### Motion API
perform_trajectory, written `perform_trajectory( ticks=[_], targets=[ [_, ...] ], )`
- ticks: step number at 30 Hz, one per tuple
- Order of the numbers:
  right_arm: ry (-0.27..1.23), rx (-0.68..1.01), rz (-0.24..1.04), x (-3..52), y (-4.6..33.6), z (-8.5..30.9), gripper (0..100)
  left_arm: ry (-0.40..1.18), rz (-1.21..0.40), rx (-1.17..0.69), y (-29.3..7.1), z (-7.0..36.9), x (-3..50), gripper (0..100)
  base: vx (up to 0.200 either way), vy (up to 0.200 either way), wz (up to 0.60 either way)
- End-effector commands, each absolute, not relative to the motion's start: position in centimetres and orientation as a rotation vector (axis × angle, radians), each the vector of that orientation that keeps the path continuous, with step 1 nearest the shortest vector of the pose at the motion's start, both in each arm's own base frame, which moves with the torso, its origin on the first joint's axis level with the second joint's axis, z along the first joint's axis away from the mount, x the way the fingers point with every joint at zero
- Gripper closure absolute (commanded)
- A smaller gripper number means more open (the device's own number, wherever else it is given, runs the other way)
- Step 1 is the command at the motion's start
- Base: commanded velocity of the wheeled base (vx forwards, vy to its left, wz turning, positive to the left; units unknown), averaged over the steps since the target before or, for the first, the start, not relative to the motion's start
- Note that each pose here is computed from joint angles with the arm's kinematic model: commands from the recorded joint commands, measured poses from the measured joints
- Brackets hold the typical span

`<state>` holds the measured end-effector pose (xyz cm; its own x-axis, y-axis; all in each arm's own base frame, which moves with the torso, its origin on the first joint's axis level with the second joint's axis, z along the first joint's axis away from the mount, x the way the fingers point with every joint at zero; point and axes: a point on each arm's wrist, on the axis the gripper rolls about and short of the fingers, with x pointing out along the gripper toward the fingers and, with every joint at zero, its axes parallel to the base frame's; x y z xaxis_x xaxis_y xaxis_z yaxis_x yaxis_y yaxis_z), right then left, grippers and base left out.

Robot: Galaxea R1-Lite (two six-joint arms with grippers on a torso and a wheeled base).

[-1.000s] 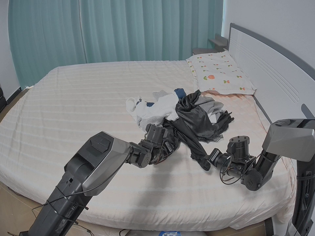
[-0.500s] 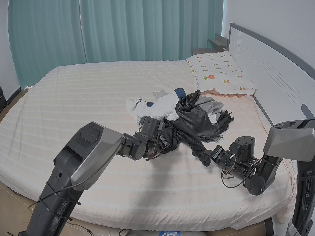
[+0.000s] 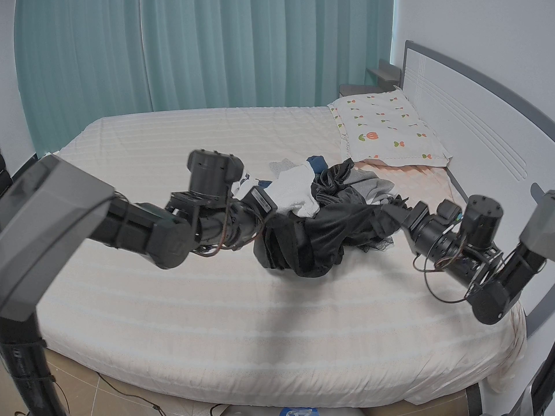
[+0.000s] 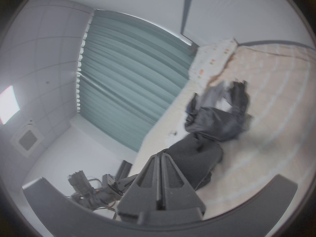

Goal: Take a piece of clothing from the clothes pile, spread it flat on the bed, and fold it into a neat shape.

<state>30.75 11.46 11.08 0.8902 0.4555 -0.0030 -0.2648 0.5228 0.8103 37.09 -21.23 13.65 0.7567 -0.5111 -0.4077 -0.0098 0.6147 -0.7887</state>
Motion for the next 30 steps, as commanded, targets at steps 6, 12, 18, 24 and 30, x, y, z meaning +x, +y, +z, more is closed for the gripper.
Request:
perform_trajectory(
  ticks=[6,12,18,24,30],
  targets=[
    [0.203,0.915,0.666,26.5,11.2,15.4,100,0.467,-0.433,-0.962,-15.6,19.6,28.6,100,0.000,0.000,0.00],
    [0.321,0.916,0.639,28.3,13.1,10.3,100,0.485,-0.416,-1.000,-15.5,16.6,28.4,100,0.000,0.000,0.00],
    [0.422,0.902,0.617,28.2,14.2,6.9,100,0.575,-0.370,-1.064,-16.1,14.3,29.0,100,0.000,0.000,0.00],
    [0.432,0.905,0.608,28.2,14.1,6.6,100,0.622,-0.409,-1.065,-15.8,13.3,28.0,100,-0.100,0.000,0.00],
    [0.436,0.904,0.603,28.2,14.1,6.4,100,0.641,-0.425,-1.073,-15.5,13.0,28.1,100,-0.100,0.000,0.00]
  ],
)
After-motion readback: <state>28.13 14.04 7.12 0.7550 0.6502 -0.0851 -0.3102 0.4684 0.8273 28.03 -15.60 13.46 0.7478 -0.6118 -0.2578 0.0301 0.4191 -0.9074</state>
